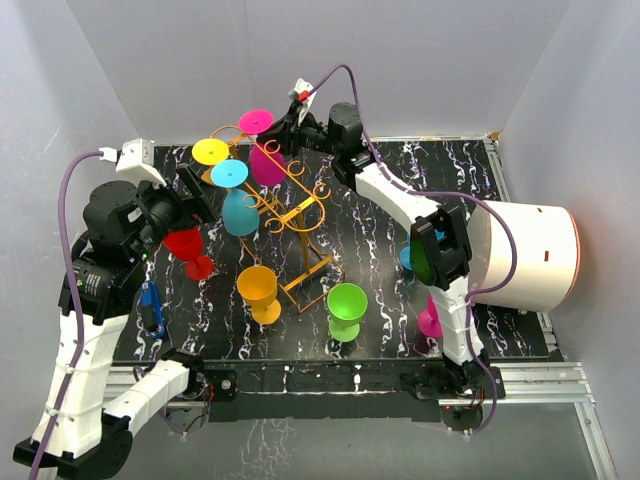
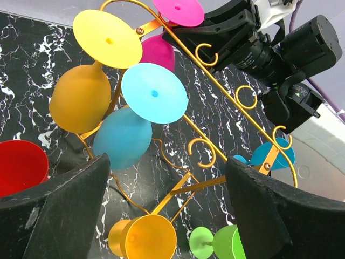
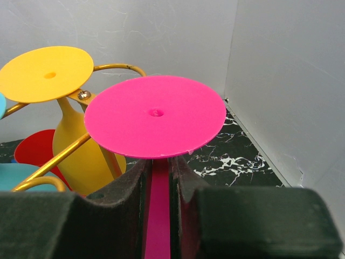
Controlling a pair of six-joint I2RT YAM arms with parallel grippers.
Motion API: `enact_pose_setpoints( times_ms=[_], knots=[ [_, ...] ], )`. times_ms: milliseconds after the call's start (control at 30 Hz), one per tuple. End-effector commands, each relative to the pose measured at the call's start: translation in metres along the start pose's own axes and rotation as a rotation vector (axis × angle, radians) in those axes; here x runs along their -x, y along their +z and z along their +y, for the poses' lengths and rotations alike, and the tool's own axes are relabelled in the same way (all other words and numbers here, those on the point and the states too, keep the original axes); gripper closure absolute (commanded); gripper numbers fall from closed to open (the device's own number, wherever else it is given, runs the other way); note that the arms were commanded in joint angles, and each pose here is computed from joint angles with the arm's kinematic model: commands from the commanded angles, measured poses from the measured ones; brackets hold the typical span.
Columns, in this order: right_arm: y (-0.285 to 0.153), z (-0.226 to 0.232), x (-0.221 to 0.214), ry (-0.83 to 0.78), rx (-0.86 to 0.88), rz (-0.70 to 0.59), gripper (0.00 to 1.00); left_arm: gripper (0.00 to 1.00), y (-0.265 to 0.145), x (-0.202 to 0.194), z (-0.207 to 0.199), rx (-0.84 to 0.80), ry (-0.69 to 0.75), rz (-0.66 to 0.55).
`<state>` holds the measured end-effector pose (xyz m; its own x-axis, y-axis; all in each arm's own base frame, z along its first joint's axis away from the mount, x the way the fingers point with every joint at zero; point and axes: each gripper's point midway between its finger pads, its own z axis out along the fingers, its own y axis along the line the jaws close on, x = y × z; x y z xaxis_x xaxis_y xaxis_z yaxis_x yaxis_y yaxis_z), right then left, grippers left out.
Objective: Place the wine glass upside down on the wine glass rack
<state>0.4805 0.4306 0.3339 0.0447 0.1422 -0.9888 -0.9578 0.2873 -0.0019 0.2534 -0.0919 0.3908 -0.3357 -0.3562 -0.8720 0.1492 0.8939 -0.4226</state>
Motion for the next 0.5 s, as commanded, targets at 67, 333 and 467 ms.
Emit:
enact_pose_setpoints(
  times_ms=[67,333,467],
  knots=[
    [0.006,0.011,0.045,-0.095,0.036,-0.101,1.00,0.14,-0.011,0.010,-0.006,-0.021,0.014,-0.028],
    [0.008,0.019,0.041,-0.096,0.065,-0.090,1.00,0.14,-0.016,0.011,-0.005,-0.018,0.017,-0.034],
    [0.007,0.020,0.038,-0.100,0.059,-0.082,1.00,0.14,-0.017,0.010,-0.005,-0.019,0.019,-0.033]
  ],
)
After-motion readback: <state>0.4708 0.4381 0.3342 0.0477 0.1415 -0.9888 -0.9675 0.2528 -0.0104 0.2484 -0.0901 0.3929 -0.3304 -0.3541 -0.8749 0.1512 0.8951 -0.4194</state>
